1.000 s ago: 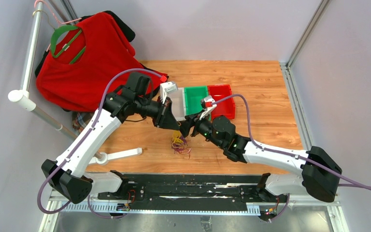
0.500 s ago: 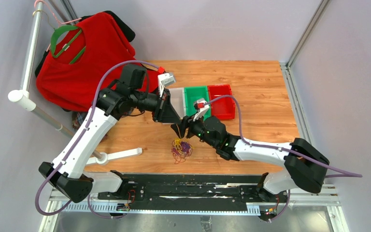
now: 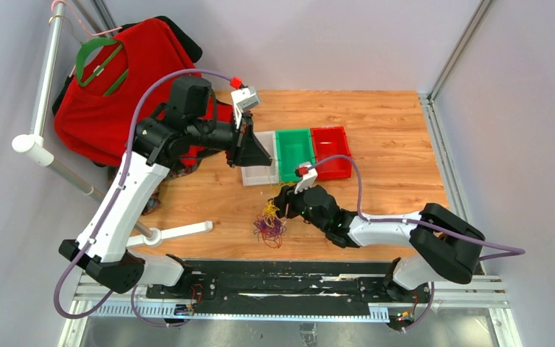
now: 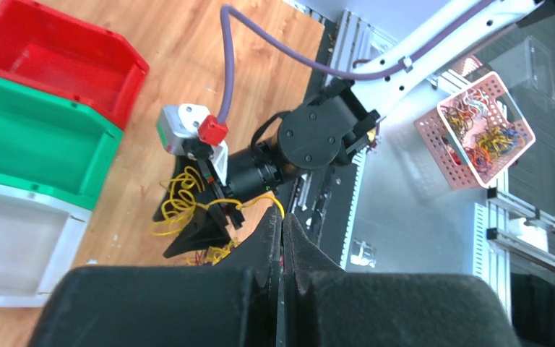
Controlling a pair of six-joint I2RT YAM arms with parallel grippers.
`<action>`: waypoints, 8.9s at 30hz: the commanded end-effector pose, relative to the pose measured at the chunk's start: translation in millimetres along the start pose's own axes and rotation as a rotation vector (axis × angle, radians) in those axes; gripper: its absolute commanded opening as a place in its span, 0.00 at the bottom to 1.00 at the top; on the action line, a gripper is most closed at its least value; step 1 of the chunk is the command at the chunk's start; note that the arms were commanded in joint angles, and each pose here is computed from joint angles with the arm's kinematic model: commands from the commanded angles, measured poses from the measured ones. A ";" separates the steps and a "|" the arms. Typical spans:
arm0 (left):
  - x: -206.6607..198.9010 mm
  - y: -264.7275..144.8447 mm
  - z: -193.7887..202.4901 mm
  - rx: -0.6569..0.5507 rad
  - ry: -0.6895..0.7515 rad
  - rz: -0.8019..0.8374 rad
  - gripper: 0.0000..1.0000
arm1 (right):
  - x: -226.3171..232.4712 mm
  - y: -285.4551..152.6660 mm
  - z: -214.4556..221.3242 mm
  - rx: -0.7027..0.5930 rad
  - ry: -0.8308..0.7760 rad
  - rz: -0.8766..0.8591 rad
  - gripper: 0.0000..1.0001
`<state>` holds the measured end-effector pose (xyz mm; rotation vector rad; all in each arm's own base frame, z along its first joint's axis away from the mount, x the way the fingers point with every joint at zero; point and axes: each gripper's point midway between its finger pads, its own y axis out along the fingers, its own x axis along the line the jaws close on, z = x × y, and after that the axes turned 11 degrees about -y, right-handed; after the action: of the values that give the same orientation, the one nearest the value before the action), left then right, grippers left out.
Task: Untangle the cables
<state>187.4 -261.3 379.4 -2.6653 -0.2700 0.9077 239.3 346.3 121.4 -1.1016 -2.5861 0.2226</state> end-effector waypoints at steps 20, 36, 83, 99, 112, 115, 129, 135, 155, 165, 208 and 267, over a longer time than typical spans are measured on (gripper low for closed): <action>-16.3 -26.3 -43.9 -0.104 0.215 -0.100 0.00 | -50.5 -44.9 -1.1 -0.017 -0.052 0.181 0.61; -0.7 -14.8 -2.6 0.005 0.194 -0.067 0.00 | 26.2 -76.2 -156.1 -0.238 -0.212 -0.098 0.68; -36.3 -49.2 -44.0 -0.132 0.338 -0.131 0.00 | 2.5 -3.0 -30.2 -0.010 -0.089 -0.027 0.23; -61.6 -89.7 -95.5 -0.304 0.512 -0.259 0.00 | -33.7 -7.1 65.5 0.176 -0.049 0.082 0.19; -80.1 -145.8 -159.6 -0.539 0.655 -0.480 0.00 | -52.8 -21.6 105.0 0.262 -0.038 0.145 0.14; -87.5 -158.4 -170.5 -0.601 0.689 -0.511 0.00 | -54.7 -24.3 112.6 0.278 -0.029 0.150 0.09; -123.2 -261.4 -236.9 -1.100 0.805 -0.813 0.00 | -67.0 -33.1 144.1 0.348 -0.025 0.189 0.01; -134.8 -278.8 -249.7 -1.204 0.836 -0.843 0.00 | -68.6 -36.6 145.2 0.346 -0.025 0.194 0.01; -149.5 -292.5 -274.7 -1.317 0.974 -0.895 0.00 | -64.0 -42.4 126.0 0.294 -0.009 0.179 0.18; -101.8 -198.4 -222.5 -0.944 0.788 -0.620 0.00 | -23.0 -52.8 -22.3 0.033 -0.109 0.059 0.60; -51.1 -54.5 -38.1 -0.224 0.391 -0.084 0.00 | 71.1 -50.9 -250.2 -0.299 -0.533 -0.232 0.19; 123.6 -79.6 65.4 0.111 0.175 -0.754 0.98 | -256.6 24.6 -125.7 0.513 -0.612 0.893 0.01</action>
<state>236.8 -145.2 293.5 -2.2368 -1.0363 0.4290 468.9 150.4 164.9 -2.1619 -1.9175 1.6998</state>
